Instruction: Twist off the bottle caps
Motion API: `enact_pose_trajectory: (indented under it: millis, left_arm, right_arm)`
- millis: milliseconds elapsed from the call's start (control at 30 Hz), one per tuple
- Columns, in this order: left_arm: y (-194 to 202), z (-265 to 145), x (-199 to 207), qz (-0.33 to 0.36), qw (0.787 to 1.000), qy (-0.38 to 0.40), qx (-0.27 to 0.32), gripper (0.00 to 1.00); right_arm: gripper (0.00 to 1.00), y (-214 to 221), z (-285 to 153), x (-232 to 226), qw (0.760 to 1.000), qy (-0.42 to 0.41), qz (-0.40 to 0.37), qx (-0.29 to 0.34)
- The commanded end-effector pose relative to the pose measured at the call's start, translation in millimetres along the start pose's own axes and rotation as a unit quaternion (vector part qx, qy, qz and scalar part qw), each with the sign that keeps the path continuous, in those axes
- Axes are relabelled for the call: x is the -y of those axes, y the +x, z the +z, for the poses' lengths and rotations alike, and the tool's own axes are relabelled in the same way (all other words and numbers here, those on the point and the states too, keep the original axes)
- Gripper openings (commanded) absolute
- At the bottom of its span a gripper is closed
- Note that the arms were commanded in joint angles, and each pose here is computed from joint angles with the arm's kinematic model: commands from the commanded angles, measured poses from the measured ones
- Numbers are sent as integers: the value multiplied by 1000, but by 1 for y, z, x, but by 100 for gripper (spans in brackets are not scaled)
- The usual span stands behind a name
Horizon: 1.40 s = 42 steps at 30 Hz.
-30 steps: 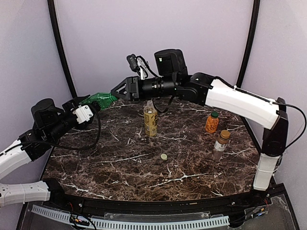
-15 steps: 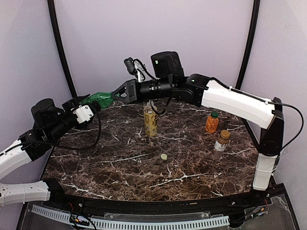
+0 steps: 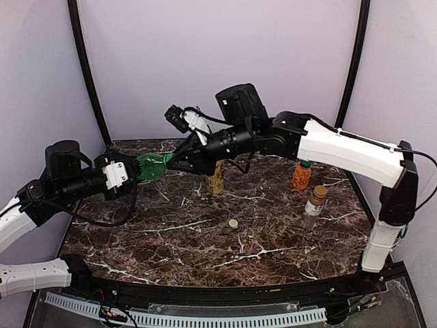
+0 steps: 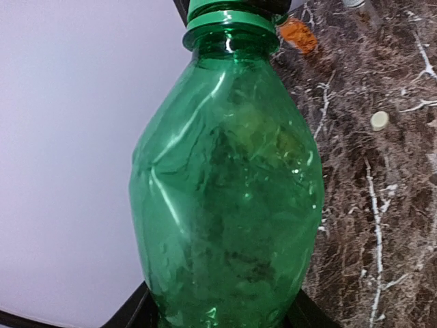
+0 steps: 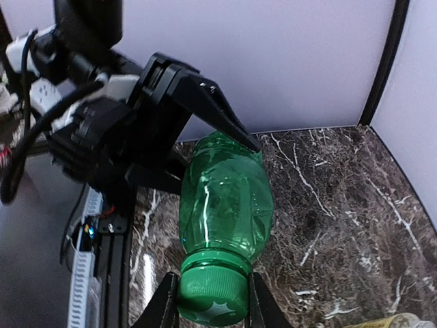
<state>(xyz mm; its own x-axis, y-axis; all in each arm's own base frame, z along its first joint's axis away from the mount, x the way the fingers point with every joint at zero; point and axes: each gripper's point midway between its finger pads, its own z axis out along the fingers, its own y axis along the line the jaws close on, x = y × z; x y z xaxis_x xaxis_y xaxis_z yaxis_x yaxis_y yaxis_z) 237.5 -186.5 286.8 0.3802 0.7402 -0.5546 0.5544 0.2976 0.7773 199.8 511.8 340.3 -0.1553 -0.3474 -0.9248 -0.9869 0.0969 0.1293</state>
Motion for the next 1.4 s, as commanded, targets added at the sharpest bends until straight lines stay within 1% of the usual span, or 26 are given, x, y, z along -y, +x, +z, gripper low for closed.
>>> enact_pose_trajectory:
  millis: [0,100,167,267,433,500,600,633,667,700,733,800,833,900,1000,1033,1067,1100,1133,1167,1200,1267,1367]
  left_arm:
    - [-27,-18,59,-33,983,167,74,1]
    - [-31,-25,70,-56,974,204,79,1]
    - [-34,-28,73,-68,970,218,85,1]
    - [-37,-30,78,-82,965,231,91,1]
    - [-37,-31,82,-90,962,241,91,1]
    - [-37,-31,82,-90,962,240,92,1]
    - [-37,-31,80,-90,964,234,92,1]
    - [-37,-32,80,-89,964,233,92,1]
    - [-36,-32,79,-89,965,231,91,1]
    - [-35,-32,79,-88,965,229,89,1]
    - [-35,-31,78,-88,966,225,90,1]
    - [-34,-30,76,-90,968,216,87,1]
    - [-32,-28,73,-90,971,208,82,1]
    - [-29,-25,66,-93,976,184,74,1]
    - [-25,-16,47,-94,985,127,66,1]
    - [-19,-13,39,-92,989,103,52,1]
    - [-20,-10,31,-90,991,80,55,1]
    - [-14,-7,23,-87,994,55,39,1]
    - [-15,-4,14,-82,995,31,42,1]
    - [-12,-3,0,-79,996,-5,34,1]
    - [-8,0,-3,-72,997,-18,25,1]
    - [2,1,-20,-57,996,-67,-2,1]
    - [4,1,-34,-33,994,-106,-11,1]
  right_arm:
    - [0,-11,-23,-74,958,-84,-272,44]
    - [0,0,-22,-82,925,-62,-374,28]
    - [0,8,-18,-82,906,-49,-421,12]
    - [0,11,-13,-79,888,-33,-458,-9]
    - [0,19,-6,-69,852,4,-522,-46]
    - [0,20,-4,-64,842,18,-535,-59]
    - [1,20,-1,-58,836,34,-543,-69]
    - [11,19,-1,-57,836,40,-543,-70]
    - [28,18,-1,-56,836,45,-543,-69]
    - [48,16,-1,-54,838,51,-540,-68]
    - [59,12,-2,-54,840,58,-535,-64]
    - [76,5,-5,-53,851,73,-517,-52]
    - [82,1,-7,-53,856,79,-508,-45]
    - [98,-8,-13,-53,869,94,-485,-24]
    - [99,-29,-28,-58,904,108,-413,23]
    - [99,-38,-34,-59,919,109,-375,42]
    - [99,-46,-38,-58,934,110,-335,58]
    - [99,-54,-42,-56,947,112,-291,73]
    - [99,-62,-46,-51,959,116,-242,86]
    - [98,-68,-49,-43,969,121,-191,97]
    - [99,-72,-51,-36,978,120,-130,108]
    - [98,-73,-52,-19,987,107,-20,118]
    - [90,-63,-50,6,980,90,130,118]
